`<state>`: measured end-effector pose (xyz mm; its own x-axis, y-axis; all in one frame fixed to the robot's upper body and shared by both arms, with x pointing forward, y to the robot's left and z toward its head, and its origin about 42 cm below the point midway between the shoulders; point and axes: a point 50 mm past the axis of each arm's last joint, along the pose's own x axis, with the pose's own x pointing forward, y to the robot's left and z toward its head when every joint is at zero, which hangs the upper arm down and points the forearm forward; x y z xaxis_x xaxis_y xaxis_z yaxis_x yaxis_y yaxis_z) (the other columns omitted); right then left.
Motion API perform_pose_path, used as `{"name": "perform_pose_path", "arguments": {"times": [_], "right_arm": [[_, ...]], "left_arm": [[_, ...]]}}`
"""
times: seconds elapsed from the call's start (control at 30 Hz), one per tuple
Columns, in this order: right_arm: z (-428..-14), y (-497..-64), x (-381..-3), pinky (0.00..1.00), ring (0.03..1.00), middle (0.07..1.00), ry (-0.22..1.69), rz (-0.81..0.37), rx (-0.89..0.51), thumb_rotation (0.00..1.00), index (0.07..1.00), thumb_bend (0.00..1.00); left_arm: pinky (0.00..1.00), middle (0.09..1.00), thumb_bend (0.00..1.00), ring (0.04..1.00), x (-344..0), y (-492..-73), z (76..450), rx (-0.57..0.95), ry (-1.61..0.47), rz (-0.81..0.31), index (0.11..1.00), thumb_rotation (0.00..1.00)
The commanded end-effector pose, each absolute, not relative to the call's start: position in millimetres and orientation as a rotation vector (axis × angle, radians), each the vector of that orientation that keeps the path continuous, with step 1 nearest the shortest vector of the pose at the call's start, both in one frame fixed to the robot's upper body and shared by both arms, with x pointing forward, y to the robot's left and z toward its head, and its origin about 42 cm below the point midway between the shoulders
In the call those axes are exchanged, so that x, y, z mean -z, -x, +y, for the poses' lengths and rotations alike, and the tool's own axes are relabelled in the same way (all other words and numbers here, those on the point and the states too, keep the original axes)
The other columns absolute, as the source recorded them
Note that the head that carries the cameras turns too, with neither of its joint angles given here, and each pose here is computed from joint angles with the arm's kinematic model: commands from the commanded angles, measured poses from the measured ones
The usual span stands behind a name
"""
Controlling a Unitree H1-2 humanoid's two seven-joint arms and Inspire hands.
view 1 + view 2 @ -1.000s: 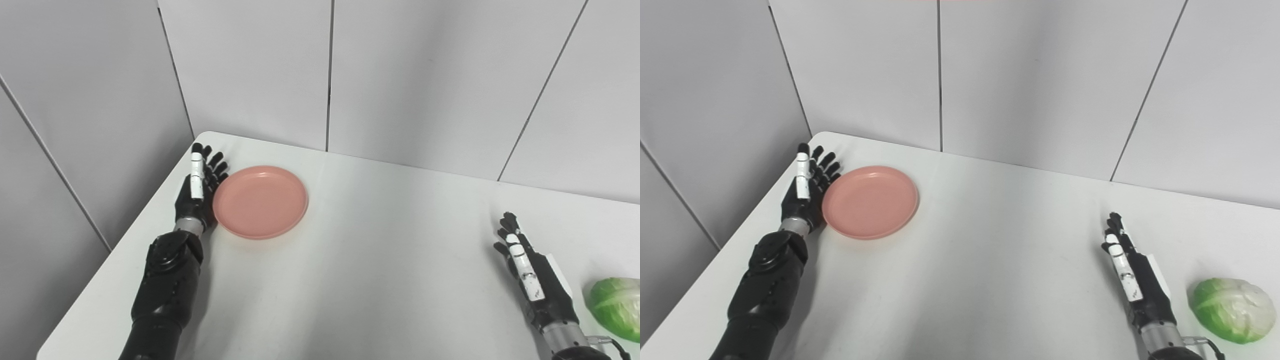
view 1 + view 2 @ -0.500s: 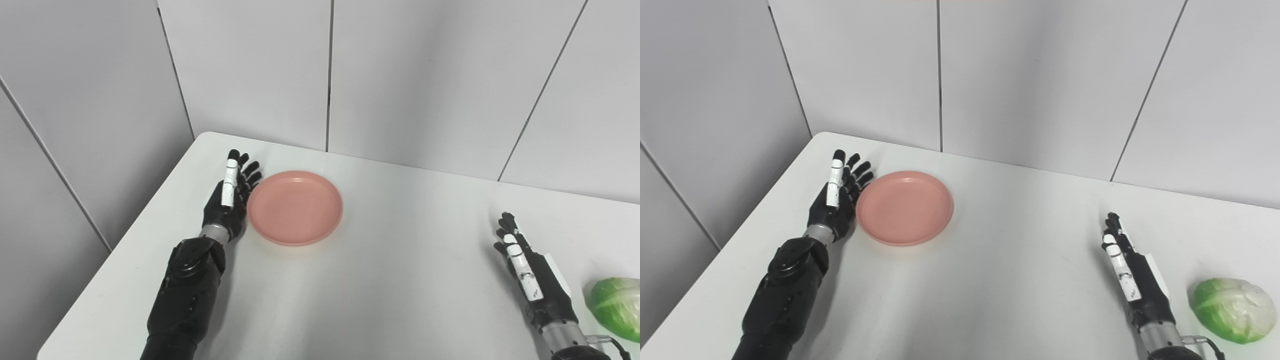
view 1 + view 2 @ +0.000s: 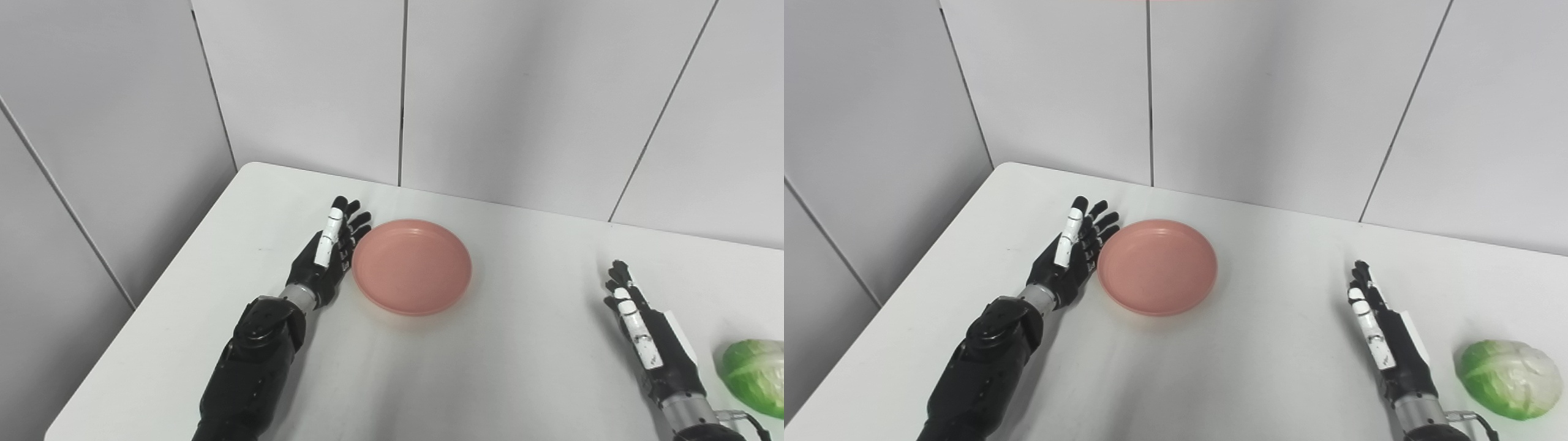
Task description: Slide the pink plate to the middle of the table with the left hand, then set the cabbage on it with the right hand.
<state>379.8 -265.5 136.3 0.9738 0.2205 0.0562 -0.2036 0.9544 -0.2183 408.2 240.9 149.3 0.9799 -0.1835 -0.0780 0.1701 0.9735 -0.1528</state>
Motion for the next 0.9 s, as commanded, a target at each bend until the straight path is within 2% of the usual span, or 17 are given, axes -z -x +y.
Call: {"name": "perform_pose_path", "arguments": {"times": [0.0, 0.33, 0.47, 0.6, 0.87], "right_arm": [[-265.4, -380.7, -134.8, 0.99, 0.984, 0.997, 0.220, -0.056, -0.223, 1.00, 1.000, 0.29], [-258.8, -380.2, -131.6, 0.95, 0.953, 0.969, 0.244, -0.051, -0.211, 1.00, 0.979, 0.33], [-256.4, -379.1, -130.2, 0.93, 0.944, 0.965, 0.256, -0.051, -0.206, 1.00, 0.973, 0.34], [-252.7, -378.5, -129.6, 0.91, 0.936, 0.960, 0.266, -0.057, -0.202, 1.00, 0.967, 0.35], [-248.0, -378.7, -128.3, 0.90, 0.930, 0.954, 0.282, -0.049, -0.206, 1.00, 0.964, 0.39]], "left_arm": [[0.96, 0.959, 0.80, 0.959, -165.3, -412.2, 228.8, 0.234, 0.121, 0.035, 0.969, 0.98], [0.99, 0.970, 0.77, 0.970, -162.4, -396.6, 195.8, 0.316, 0.062, 0.048, 0.980, 1.00], [0.97, 0.967, 0.75, 0.963, -158.6, -390.9, 183.6, 0.328, 0.057, 0.042, 0.978, 1.00], [0.98, 0.981, 0.73, 0.972, -147.0, -385.3, 169.3, 0.367, 0.066, 0.039, 0.994, 1.00], [1.00, 0.995, 0.73, 0.986, -125.5, -378.2, 158.5, 0.434, 0.154, 0.133, 0.999, 1.00]]}}
